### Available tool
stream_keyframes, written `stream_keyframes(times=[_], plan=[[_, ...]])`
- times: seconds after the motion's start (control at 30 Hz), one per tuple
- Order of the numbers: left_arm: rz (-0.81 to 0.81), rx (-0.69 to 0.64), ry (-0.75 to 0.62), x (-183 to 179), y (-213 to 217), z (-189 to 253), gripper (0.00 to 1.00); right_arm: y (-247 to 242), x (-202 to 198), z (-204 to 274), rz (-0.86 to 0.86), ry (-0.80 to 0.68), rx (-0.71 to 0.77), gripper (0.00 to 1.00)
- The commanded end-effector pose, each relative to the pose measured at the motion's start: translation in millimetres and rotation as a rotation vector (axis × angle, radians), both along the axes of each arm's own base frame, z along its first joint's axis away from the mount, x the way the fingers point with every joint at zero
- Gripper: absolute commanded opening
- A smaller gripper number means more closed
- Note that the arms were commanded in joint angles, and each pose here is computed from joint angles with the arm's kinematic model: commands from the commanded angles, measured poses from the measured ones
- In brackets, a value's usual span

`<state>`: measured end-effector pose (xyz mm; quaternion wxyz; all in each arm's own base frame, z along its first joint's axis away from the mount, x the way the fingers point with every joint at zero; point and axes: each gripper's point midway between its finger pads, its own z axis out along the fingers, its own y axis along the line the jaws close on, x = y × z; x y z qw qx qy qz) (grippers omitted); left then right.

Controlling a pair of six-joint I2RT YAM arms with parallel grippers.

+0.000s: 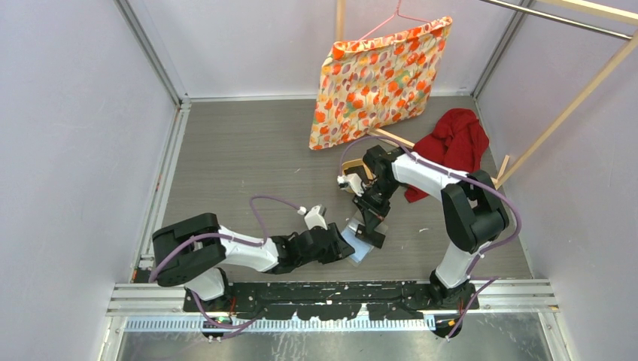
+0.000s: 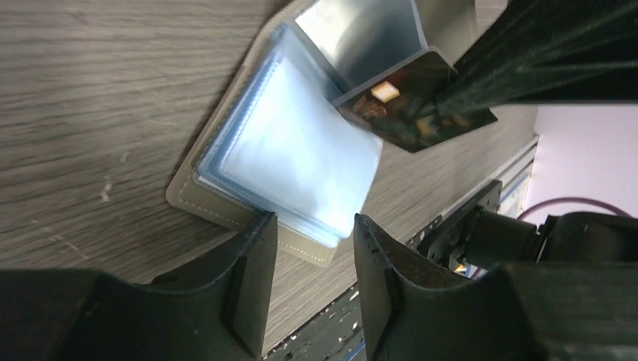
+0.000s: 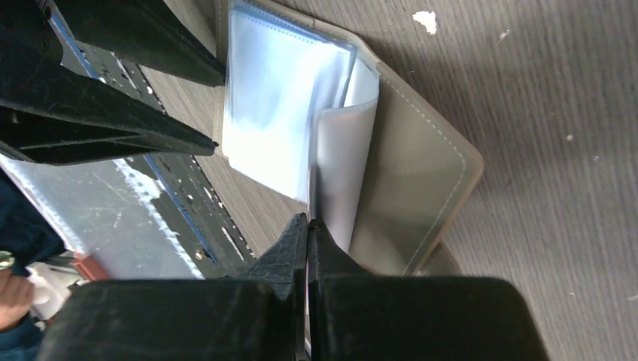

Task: Put the credit cards into the card holder
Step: Insert the credit card into the card holder.

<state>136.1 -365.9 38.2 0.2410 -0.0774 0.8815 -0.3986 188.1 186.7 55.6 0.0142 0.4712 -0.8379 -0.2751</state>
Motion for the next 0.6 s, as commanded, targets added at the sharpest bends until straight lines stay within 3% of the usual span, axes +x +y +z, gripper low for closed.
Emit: stream_keyframes(times=[0.0,0.2,0.37,0.57], plan=[[0.112,0.151,-0.002,20.2,36.3,-23.8,0.45,11.7,-8.1,5.6,-0.036,0.083,0.038,0.01],[0.131,0.185,-0.023,46.5,53.1,-23.7,0.44,14.9,10.7,-0.1,-0.187,0.069,0.035,0.01],[0.011,0.206,-0.116,50.6,47.0,2.5,0.44,8.1,32.0,-3.9,-0.352,0.048,0.032,0.01],[-0.098,0.141,-0.221,46.8,35.5,29.7,0.45,11.3,44.1,-8.7,-0.502,0.061,0.019,0.01]])
